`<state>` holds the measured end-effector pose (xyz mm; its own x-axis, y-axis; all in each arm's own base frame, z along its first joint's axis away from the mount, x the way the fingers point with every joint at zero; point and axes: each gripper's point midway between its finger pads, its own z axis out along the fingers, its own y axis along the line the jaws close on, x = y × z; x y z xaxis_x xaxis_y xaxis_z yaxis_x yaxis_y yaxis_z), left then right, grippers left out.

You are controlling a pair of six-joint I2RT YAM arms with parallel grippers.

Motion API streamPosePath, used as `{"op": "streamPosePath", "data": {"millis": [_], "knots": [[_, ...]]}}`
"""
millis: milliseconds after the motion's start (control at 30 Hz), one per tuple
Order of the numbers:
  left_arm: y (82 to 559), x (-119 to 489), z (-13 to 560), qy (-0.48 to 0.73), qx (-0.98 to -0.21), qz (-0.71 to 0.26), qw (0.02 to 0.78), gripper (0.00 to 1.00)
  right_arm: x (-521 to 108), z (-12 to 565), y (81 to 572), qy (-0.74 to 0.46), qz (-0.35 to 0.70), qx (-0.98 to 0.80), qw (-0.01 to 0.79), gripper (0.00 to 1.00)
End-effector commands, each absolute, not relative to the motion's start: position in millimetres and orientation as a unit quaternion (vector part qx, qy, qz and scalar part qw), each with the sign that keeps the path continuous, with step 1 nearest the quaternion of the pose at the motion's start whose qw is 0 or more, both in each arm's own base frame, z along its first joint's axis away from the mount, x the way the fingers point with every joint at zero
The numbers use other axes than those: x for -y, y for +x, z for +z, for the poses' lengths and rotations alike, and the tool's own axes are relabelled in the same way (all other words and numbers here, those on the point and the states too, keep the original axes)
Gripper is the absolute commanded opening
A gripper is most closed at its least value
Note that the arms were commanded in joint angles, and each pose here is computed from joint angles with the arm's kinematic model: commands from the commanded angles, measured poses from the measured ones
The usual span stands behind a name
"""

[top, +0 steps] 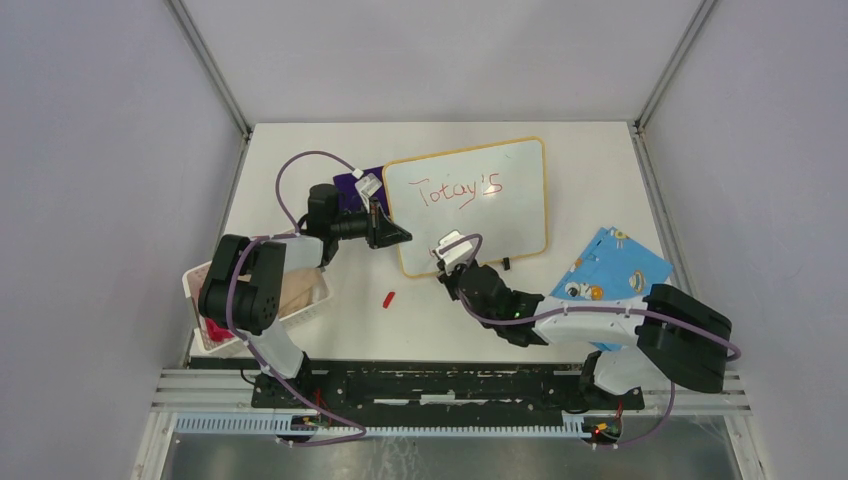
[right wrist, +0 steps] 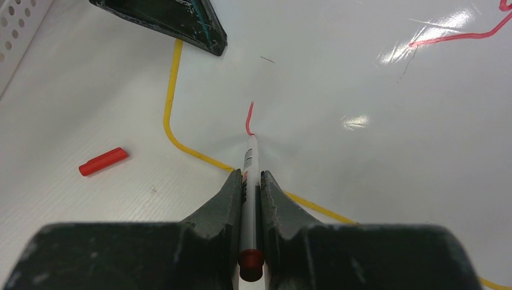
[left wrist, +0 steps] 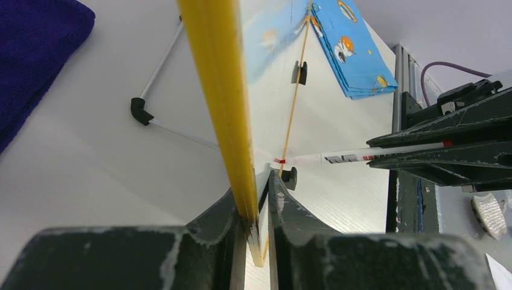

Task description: Write a sentence on the whiteboard

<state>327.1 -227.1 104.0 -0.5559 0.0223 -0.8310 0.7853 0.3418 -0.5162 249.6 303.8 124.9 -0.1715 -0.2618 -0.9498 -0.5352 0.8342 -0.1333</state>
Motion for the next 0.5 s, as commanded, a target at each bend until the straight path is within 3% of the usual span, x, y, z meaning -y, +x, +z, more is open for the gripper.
{"op": "streamPosePath", "data": {"millis": [0, 233, 467], "knots": [[331.5, 223.9, 63.2, 0.292, -0.759, -0.44, 0.38, 0.02, -302.5, 155.2, 252.1, -0.231, 0.142, -0.739, 0.617, 0.0], [331.1, 224.3, 63.1, 0.293, -0.76, -0.44, 0.379, 0.02, -305.7, 184.5, 261.3, -0.216, 0.149, -0.722, 0.64, 0.0], [330.6, 225.1, 63.3, 0.295, -0.759, -0.44, 0.378, 0.02, -303.3, 179.2, 274.4, -0.212, 0.14, -0.731, 0.634, 0.0]]}}
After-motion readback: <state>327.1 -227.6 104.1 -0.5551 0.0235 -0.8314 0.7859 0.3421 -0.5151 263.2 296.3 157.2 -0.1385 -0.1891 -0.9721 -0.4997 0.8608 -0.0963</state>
